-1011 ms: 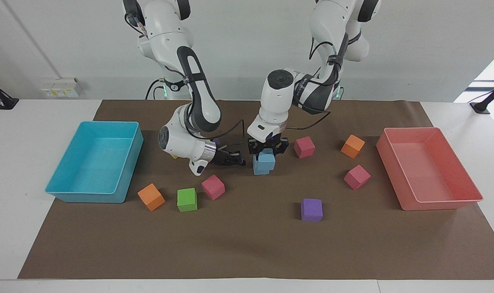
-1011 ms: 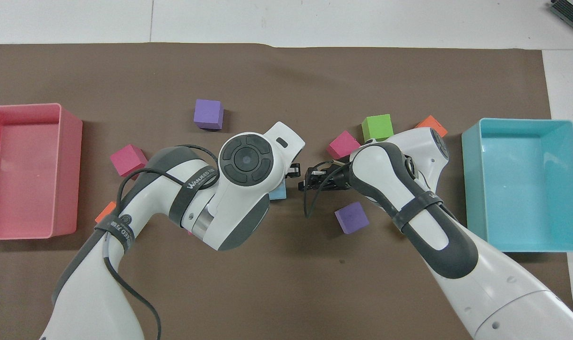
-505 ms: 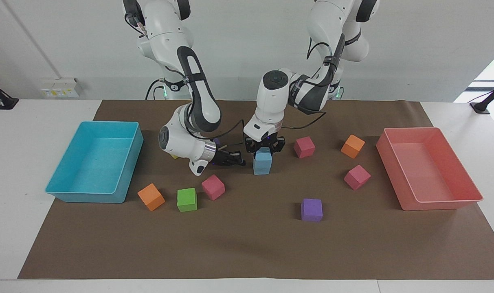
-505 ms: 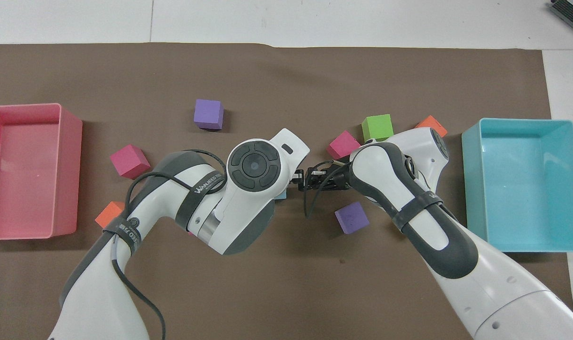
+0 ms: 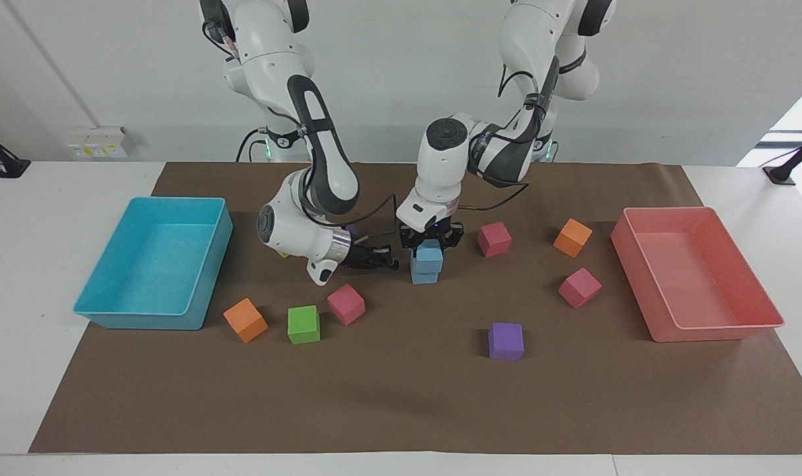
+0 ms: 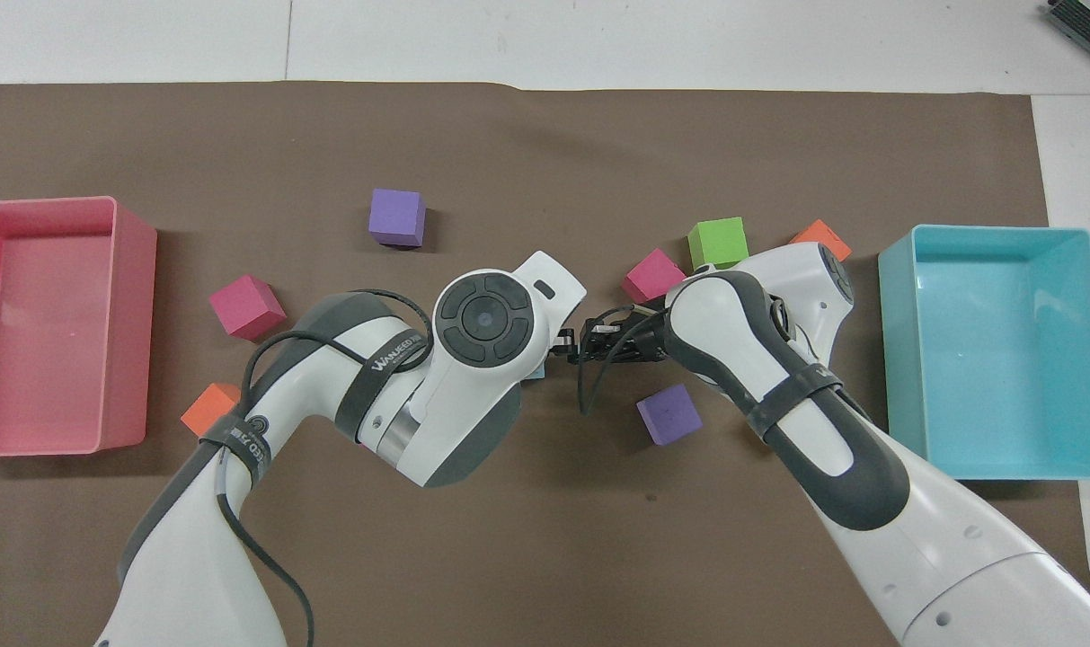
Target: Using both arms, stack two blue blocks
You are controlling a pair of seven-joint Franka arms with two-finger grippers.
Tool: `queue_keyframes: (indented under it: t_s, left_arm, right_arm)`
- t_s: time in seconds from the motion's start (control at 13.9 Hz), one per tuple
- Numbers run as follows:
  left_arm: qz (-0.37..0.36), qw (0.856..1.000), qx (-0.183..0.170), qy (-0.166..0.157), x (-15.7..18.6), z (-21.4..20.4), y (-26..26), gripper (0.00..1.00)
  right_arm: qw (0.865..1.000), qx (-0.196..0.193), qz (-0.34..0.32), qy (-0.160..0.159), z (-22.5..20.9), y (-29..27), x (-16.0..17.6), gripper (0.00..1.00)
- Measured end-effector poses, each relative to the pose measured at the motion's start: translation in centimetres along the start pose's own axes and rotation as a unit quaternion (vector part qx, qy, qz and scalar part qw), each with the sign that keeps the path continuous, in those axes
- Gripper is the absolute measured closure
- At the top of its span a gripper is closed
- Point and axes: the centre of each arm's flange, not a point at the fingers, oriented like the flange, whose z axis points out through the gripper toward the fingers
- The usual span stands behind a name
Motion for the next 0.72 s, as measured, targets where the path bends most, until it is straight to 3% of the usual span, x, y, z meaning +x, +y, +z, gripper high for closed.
queue_keyframes:
  t_s: [0.72]
  left_arm:
    - [0.003, 1.000, -0.001, 0.000, -0.28, -0.07, 0.36, 0.41]
  right_arm:
    - [1.000, 0.000, 0.000, 0.000, 0.00, 0.00, 0.00, 0.99]
